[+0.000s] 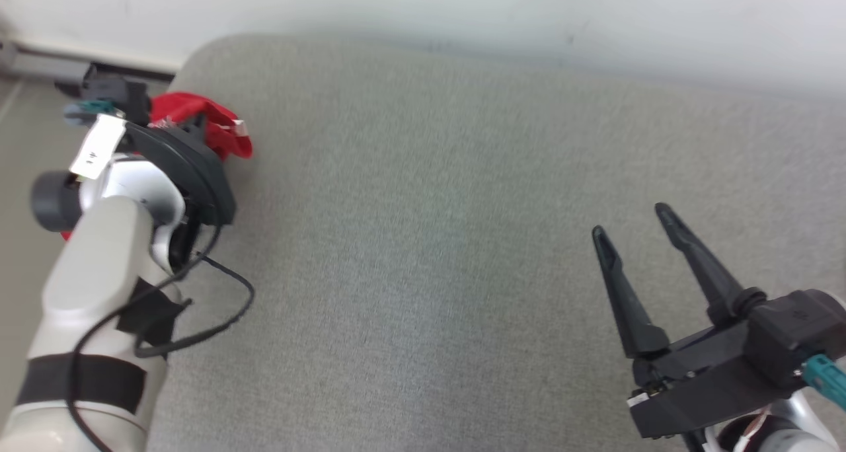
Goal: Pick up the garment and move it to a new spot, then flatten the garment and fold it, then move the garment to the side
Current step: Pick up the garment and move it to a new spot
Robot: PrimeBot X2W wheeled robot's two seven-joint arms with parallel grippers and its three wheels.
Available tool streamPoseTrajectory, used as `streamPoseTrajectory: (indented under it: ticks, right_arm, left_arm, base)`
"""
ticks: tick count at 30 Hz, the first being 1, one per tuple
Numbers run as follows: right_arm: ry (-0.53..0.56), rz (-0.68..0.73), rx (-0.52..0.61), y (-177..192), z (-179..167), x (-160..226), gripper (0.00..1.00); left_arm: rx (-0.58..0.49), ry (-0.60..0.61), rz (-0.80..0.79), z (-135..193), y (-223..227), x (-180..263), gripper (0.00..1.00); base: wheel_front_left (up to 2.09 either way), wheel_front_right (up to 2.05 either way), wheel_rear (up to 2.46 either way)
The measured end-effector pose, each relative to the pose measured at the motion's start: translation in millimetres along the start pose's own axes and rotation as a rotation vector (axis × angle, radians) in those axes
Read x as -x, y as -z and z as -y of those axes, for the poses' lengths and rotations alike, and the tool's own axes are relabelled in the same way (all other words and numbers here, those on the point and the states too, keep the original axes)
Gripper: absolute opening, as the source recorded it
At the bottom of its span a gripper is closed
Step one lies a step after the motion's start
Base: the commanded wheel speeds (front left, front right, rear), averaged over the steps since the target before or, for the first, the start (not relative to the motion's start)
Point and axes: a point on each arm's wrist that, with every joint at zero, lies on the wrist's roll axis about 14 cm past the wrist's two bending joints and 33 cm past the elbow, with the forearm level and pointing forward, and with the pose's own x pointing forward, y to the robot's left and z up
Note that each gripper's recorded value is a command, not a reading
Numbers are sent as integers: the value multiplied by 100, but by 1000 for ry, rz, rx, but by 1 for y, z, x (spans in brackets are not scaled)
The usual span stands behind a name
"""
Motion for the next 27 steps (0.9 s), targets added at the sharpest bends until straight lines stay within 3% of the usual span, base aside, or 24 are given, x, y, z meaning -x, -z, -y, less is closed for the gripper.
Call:
streamPoseTrajectory:
  ticks: [10, 21, 24, 27]
  right_arm:
    - [6, 91, 11, -33, -20, 23, 100]
    - [102, 151, 34, -56, -18, 78, 100]
    - [146, 164, 43, -60, -12, 95, 100]
    - [176, 193, 57, -69, -8, 108, 100]
  left_arm:
    - [8, 185, 100, 73, -23, 32, 0]
    - [-64, 386, 155, 152, -31, 59, 0]
    - [-83, 474, 210, 184, -49, 70, 0]
    - [-114, 632, 267, 237, -62, 95, 0]
  base:
    - [0, 0, 0]
    - [0, 0, 0]
    - [0, 0, 0]
    - [0, 0, 0]
